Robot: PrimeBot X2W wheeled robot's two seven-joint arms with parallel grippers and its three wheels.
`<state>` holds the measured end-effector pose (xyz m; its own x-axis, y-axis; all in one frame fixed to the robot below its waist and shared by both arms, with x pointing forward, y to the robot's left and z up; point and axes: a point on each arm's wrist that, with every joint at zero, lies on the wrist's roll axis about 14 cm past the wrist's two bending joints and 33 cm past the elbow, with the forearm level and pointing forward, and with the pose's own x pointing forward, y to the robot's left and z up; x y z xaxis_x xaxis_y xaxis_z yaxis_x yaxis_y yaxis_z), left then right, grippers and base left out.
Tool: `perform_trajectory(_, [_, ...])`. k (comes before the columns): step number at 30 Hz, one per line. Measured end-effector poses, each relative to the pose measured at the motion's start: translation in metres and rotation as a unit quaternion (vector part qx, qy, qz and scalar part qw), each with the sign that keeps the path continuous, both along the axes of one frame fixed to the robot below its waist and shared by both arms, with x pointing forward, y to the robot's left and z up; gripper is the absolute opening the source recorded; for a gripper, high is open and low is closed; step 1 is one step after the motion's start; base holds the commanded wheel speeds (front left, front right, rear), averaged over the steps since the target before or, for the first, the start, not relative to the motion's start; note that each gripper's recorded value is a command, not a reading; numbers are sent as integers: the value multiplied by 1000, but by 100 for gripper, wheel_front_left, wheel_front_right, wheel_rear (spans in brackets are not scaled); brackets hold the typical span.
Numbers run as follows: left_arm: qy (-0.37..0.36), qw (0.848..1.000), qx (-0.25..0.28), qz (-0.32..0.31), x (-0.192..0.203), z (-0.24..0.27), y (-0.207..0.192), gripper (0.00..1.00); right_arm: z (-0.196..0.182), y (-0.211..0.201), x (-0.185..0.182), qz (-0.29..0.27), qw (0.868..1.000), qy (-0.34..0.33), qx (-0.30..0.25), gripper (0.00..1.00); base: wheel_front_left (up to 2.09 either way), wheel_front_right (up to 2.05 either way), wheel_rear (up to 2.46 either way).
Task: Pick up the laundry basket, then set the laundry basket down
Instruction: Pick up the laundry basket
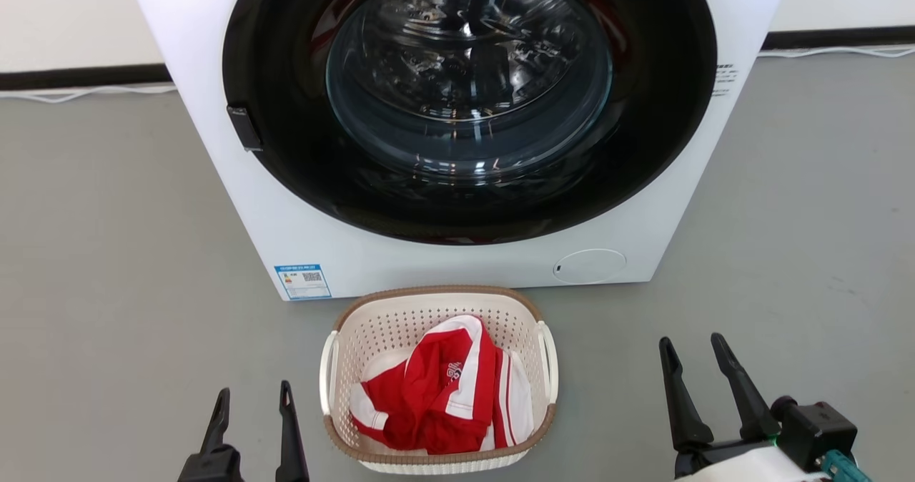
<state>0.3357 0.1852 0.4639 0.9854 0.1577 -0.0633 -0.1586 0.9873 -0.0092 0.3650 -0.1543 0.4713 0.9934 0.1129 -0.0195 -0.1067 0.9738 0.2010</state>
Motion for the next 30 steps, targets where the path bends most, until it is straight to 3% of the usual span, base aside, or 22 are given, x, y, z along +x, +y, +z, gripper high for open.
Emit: perform_trajectory(30, [20,1000,-2,2,-7,-11,5,100,-11,-14,-10,-23,1000,19,3,100,0,0,0])
